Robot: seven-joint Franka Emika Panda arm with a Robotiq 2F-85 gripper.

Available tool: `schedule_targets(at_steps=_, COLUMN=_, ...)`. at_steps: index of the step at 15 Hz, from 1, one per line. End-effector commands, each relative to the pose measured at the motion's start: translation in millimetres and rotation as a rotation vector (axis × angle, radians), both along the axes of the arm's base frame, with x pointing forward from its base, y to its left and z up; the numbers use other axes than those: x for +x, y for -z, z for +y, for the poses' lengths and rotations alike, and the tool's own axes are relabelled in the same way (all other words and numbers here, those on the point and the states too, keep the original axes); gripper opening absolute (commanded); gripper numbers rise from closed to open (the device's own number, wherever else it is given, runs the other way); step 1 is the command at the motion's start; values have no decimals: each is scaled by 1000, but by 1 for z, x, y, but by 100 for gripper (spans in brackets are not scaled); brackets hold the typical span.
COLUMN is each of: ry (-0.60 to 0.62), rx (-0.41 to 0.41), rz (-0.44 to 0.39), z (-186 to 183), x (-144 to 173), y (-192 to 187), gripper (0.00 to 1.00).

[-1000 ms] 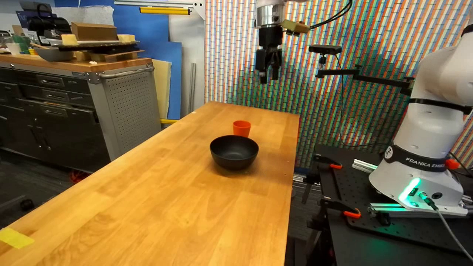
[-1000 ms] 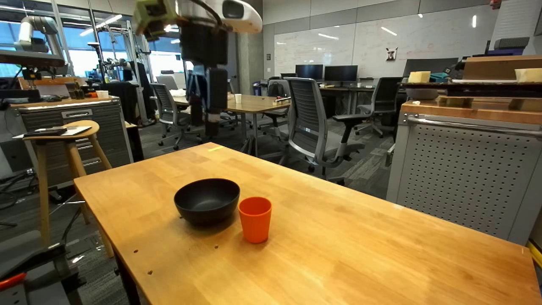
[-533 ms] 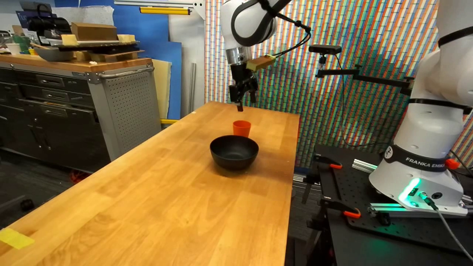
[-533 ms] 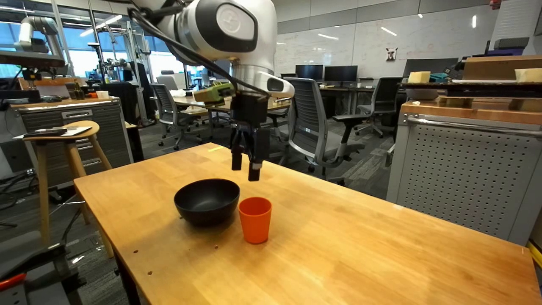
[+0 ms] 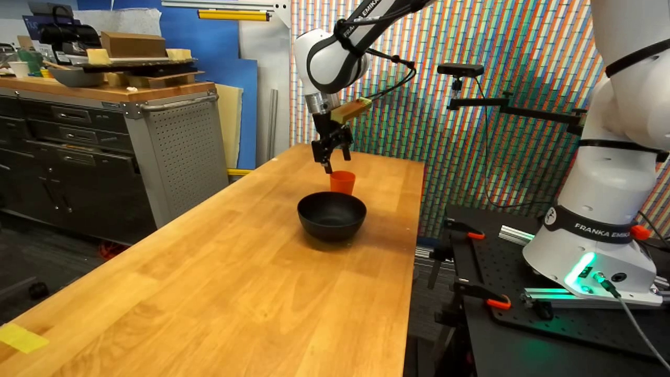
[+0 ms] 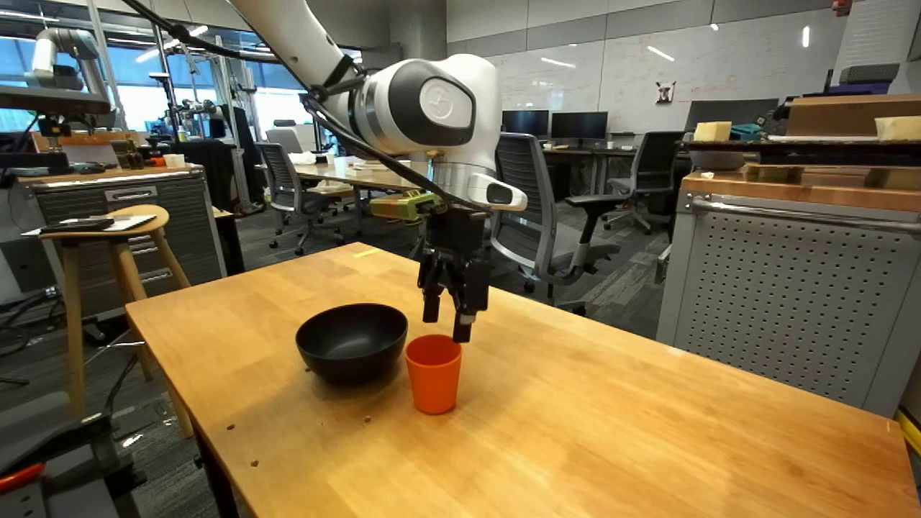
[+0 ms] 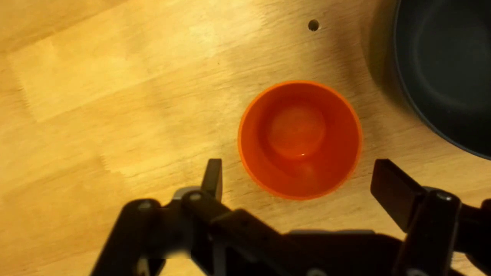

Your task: Put the orange cup inside the black bowl

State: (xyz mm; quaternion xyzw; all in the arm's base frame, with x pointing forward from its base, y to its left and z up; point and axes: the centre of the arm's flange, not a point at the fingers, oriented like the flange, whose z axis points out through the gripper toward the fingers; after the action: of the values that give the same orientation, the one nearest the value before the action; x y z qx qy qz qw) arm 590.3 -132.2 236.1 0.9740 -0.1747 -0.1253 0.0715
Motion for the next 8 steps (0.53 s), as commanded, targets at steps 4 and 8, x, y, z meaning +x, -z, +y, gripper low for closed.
schedule_targets(at_steps=4, ry=24, rx=29, rz=17, z=-19, x=15, y=21, gripper=100)
schedule_targets(at_steps=8, ry=47, rx=69, rz=9, z=-28, x=10, y=22, gripper=100)
